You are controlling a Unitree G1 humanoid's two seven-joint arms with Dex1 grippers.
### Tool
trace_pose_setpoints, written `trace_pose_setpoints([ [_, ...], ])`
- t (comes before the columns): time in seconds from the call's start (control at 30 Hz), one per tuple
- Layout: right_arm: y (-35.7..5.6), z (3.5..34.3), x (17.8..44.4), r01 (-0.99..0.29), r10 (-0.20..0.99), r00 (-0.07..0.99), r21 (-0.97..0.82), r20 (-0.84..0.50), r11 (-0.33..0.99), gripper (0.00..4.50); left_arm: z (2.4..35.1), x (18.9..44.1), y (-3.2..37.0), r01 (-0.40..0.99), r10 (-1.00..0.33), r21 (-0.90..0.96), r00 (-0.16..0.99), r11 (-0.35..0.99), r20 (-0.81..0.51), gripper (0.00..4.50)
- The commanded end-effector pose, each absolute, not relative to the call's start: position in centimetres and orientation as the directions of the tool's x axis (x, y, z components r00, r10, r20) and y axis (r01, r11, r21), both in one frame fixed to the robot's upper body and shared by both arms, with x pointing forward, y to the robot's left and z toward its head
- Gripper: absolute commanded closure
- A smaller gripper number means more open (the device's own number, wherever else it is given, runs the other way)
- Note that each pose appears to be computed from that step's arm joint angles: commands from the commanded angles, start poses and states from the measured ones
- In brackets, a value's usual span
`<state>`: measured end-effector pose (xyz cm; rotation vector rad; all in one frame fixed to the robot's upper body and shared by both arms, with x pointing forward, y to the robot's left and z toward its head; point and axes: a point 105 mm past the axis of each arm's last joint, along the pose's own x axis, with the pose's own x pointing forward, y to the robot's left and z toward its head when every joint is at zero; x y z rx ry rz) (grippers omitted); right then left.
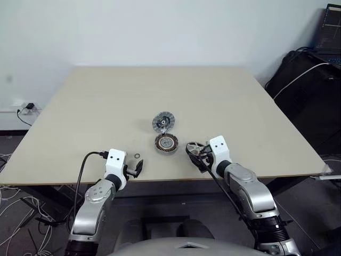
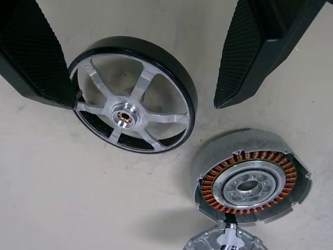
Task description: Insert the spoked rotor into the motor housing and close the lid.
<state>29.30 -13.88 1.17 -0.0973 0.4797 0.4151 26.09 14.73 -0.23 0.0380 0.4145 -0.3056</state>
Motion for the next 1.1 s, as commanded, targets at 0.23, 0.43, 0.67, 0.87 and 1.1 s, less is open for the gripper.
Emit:
trace_pose_setpoints([
  [0.23, -13.8, 2.5, 30.2, -0.404, 0.359, 0.838, -0.024, -0.411, 0.914, 0.02, 1.0, 26.6, 14.3, 0.311, -0.295, -0.015, 0.885, 0.95, -0.36, 0.0],
  [0.43, -13.6, 2.5, 30.1, -0.404, 0.36, 0.839, -0.024, -0.409, 0.914, 0.02, 1.0, 26.6, 14.2, 0.311, -0.297, -0.018, 0.884, 0.95, -0.361, 0.0],
  [0.67, -13.4, 2.6, 30.1, -0.403, 0.361, 0.839, -0.019, -0.406, 0.915, 0.02, 0.5, 27.5, 14.4, 0.306, -0.282, 0.004, 0.88, 0.952, -0.382, 0.0],
  [0.87, -13.2, 2.7, 30.2, -0.411, 0.369, 0.837, -0.019, -0.403, 0.911, 0.02, 0.2, 29.7, 13.9, 0.341, -0.3, 0.032, 0.864, 0.94, -0.405, 0.0],
  [1.1, -13.1, 2.7, 30.3, -0.41, 0.372, 0.838, -0.009, -0.399, 0.912, 0.02, -0.9, 31.6, 13.1, 0.369, -0.311, 0.047, 0.838, 0.928, -0.448, 0.0],
])
